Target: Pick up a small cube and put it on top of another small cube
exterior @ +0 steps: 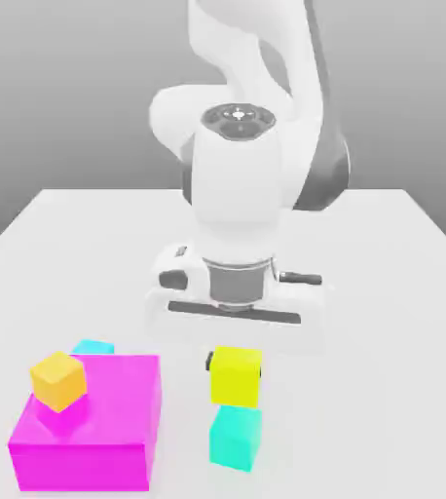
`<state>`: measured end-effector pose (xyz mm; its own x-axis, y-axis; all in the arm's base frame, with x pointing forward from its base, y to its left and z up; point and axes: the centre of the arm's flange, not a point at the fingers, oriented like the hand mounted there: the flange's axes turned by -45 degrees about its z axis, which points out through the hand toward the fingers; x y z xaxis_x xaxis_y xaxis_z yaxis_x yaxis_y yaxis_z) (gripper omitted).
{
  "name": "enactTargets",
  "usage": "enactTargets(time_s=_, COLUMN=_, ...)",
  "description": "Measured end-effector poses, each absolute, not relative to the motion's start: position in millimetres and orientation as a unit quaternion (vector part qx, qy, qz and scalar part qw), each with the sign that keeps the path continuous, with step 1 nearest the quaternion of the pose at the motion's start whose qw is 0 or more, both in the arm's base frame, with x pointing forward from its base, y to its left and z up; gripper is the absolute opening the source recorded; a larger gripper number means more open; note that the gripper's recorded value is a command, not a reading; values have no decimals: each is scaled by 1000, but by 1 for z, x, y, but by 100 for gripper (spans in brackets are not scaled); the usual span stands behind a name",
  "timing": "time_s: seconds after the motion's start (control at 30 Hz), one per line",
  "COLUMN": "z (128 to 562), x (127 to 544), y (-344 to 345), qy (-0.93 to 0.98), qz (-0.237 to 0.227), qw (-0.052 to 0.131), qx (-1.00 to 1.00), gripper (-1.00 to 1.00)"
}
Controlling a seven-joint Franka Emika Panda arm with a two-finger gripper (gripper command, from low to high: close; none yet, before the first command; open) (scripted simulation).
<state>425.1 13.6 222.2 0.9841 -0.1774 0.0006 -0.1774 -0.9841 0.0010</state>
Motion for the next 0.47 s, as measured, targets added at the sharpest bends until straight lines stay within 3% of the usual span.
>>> enactTargets(time_s=0.07, z=199, x=424, y=16, qy=-86, qz=0, qw=0, qx=996, gripper=-100)
enactTargets(time_s=0.1, z=192, x=423, y=17, qy=-86, qz=0, qw=0, qx=996, gripper=100)
enactTargets(time_s=0.3, z=189, x=423, y=17, qy=-86, qz=0, qw=0, qx=996, gripper=100)
enactTargets(time_s=0.47, z=234, x=424, y=17, qy=-85, qz=0, qw=1, qx=996, gripper=100)
